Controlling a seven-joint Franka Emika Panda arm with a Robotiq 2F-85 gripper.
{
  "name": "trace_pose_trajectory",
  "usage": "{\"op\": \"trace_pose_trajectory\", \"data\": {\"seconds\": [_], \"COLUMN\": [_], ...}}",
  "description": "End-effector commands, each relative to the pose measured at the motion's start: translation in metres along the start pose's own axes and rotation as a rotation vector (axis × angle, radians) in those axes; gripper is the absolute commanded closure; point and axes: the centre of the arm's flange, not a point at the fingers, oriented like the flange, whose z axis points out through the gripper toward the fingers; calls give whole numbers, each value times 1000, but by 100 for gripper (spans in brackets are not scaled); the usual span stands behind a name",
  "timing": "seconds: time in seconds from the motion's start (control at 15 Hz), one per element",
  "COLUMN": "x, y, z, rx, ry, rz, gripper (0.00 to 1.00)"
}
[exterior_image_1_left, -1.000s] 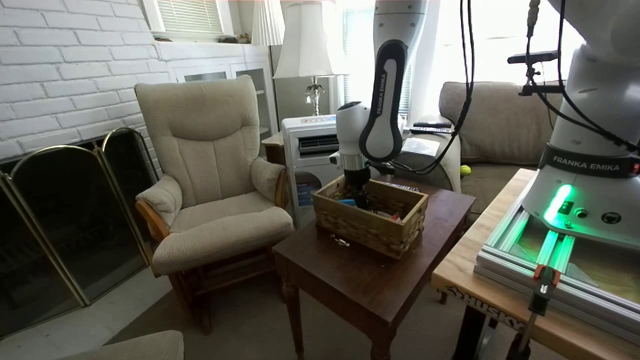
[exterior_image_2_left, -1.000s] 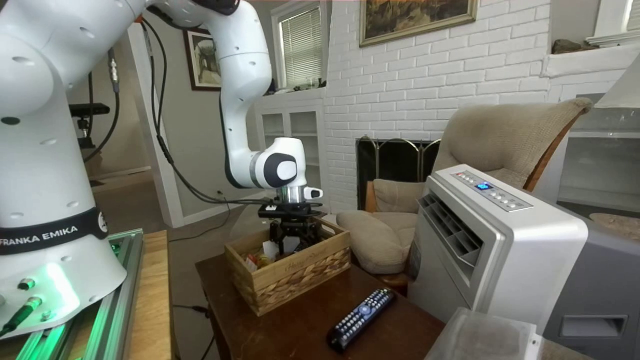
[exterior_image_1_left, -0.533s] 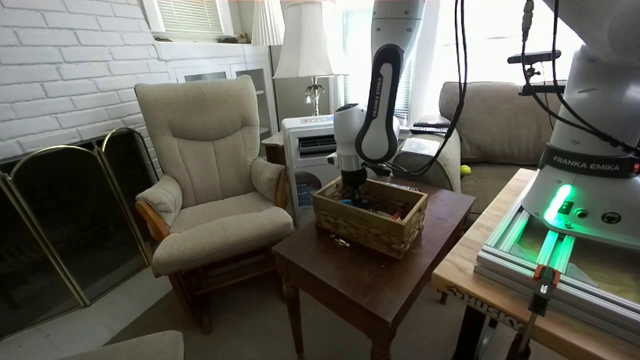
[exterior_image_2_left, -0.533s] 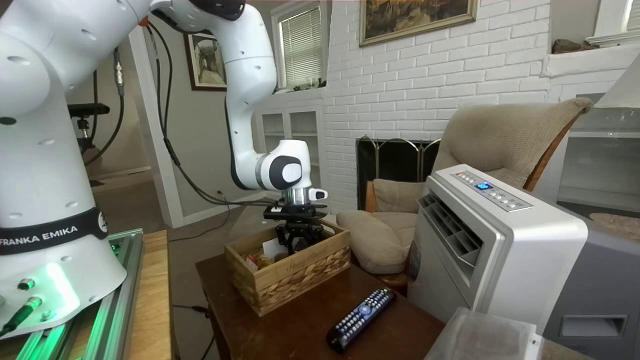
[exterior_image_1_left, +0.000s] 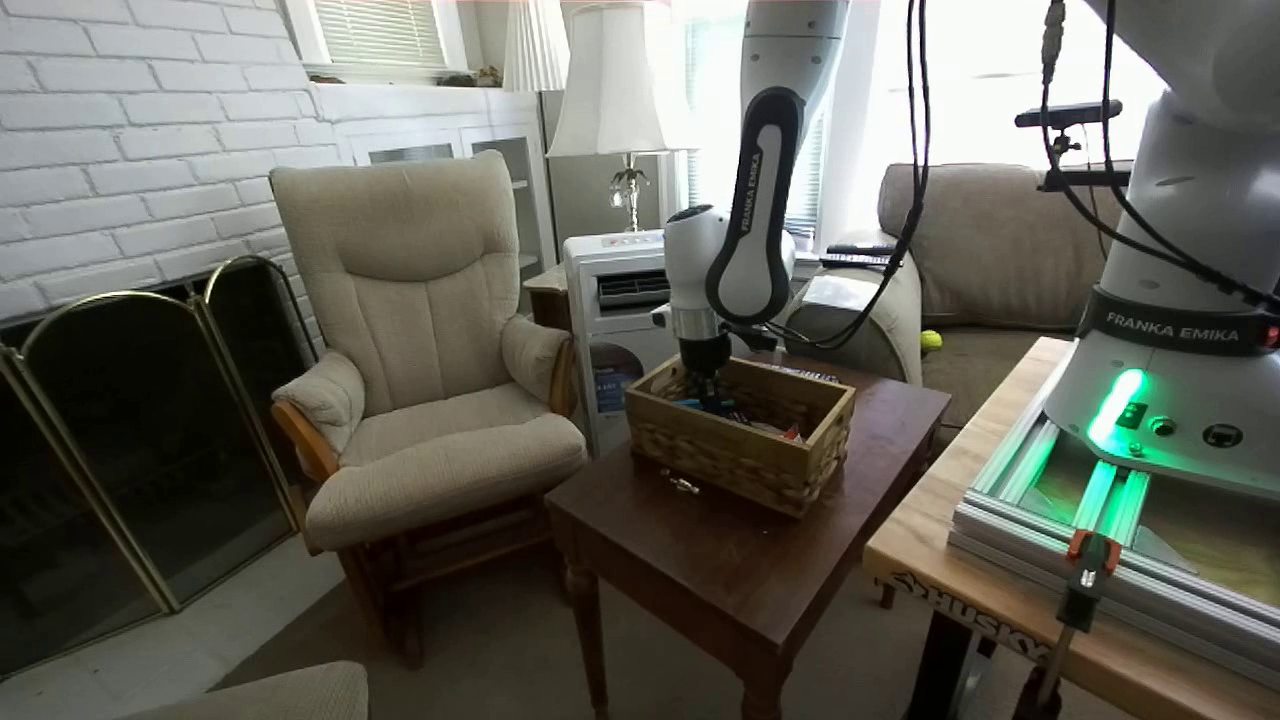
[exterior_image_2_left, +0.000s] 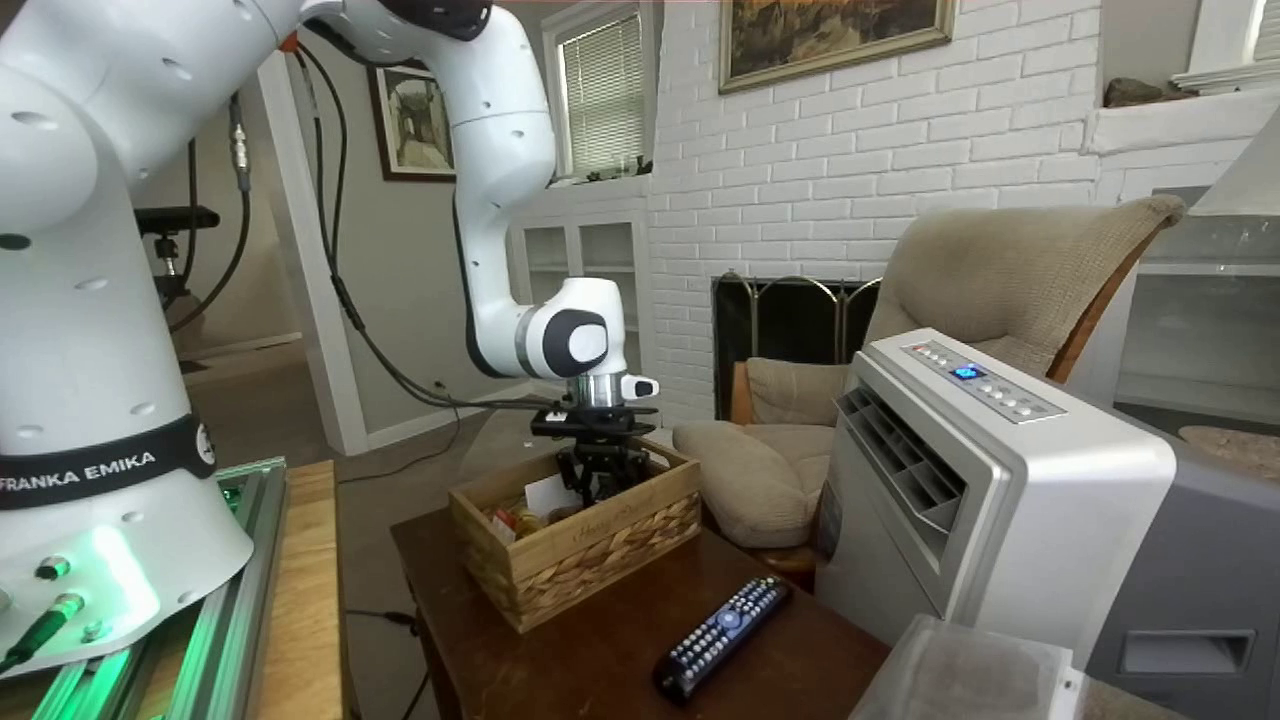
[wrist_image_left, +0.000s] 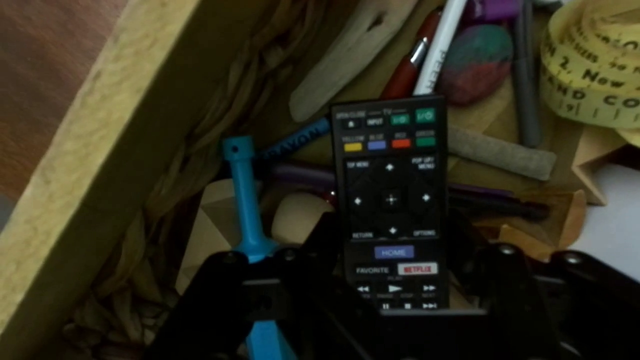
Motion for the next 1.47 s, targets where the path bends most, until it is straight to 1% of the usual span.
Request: {"op": "trace_pose_trajectory", "data": {"seconds": [0.0,0.33,0.53,0.6,0.67,0.8,0.87,0.93,1.07,1.4], "x": [-8,-38,-47,-47,-46,-44,-43,-42,-39,-32], "y": [1,7,10,10,8,3,0,-3,-6,-9], "z": [-14,-53,-64,-63,-61,-58,-55,-52,-48,-35], "rx": [35,41,23,19,13,20,18,13,3,14], "ry": [11,57,74,67,57,52,43,38,8,-45], "rz": [9,-4,1,-4,-10,-27,-30,-27,-25,-44], "gripper": [69,69,69,35,19,5,1,0,0,0]}}
